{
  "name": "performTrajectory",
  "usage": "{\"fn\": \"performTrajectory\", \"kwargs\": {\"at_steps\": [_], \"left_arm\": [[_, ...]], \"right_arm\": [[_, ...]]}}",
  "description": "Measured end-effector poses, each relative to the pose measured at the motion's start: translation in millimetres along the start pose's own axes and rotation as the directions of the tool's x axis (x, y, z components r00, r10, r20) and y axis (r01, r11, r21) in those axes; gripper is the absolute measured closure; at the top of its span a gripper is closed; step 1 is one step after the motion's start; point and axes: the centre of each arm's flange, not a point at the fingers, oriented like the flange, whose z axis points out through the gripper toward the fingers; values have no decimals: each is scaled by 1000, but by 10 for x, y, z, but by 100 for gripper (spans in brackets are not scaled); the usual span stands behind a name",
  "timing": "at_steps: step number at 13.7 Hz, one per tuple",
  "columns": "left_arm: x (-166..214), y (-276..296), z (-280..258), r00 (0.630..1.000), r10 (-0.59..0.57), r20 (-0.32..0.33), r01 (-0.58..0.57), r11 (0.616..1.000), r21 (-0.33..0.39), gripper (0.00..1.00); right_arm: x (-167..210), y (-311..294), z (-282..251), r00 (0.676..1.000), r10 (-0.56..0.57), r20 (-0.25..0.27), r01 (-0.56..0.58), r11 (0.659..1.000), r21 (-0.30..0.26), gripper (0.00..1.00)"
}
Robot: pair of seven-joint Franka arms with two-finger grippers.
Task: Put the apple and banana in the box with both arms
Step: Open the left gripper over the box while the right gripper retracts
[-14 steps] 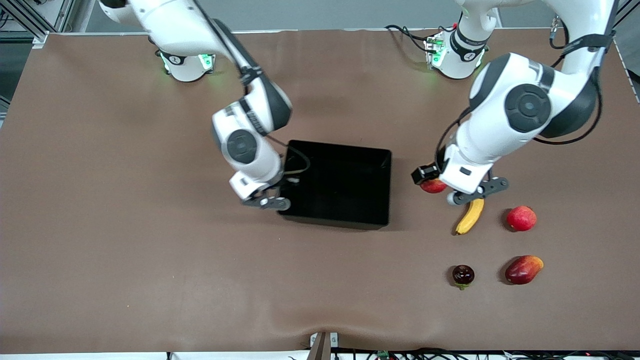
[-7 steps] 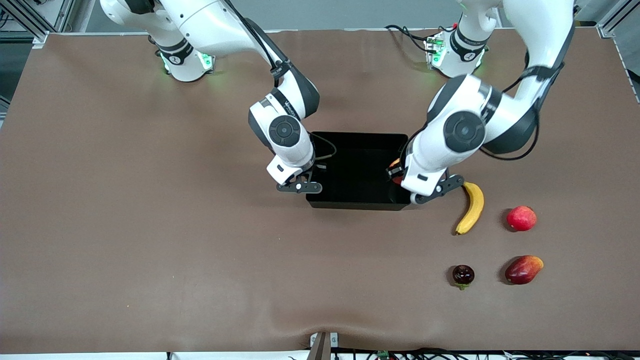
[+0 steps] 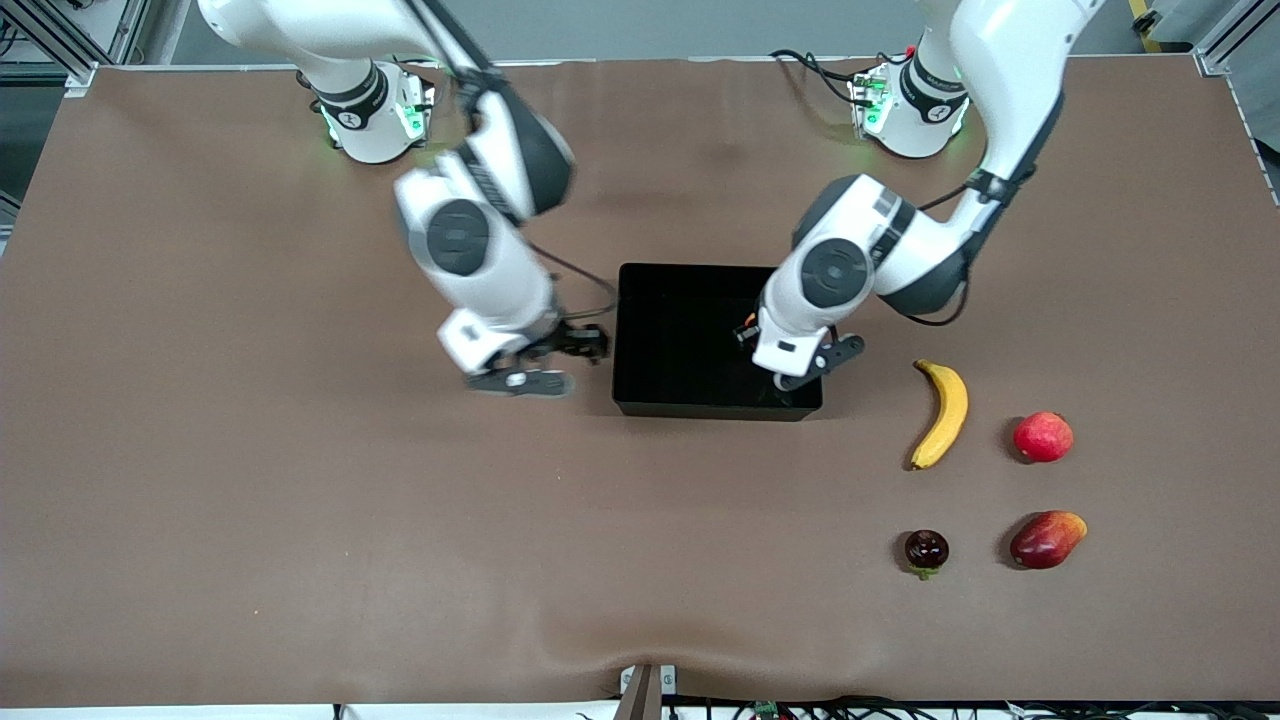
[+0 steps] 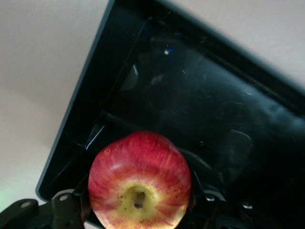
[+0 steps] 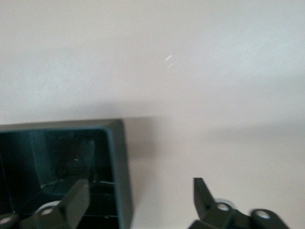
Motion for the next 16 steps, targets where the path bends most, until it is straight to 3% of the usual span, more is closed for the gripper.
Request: {"fn": "performTrajectory", "kwargs": {"at_steps": [4, 7, 10, 16], "left_arm": [[-227, -53, 406, 999, -24, -35, 25, 1000, 15, 22], [-317, -95, 600, 999, -3, -48, 3, 1000, -8, 22], [-344, -154, 727, 997, 20, -76, -19, 1000, 9, 22], [-313, -126, 973, 993, 14, -119, -12, 1000, 12, 22]], "right_arm": [[536, 1256, -600, 998, -64, -9, 64, 998, 9, 0], [709, 2244, -995, 994, -112, 13, 111, 994, 15, 0], [574, 2897, -1560, 994, -107, 18, 107, 994, 6, 0], [11, 3416, -2508, 998, -62, -7, 61, 996, -72, 0]]}}
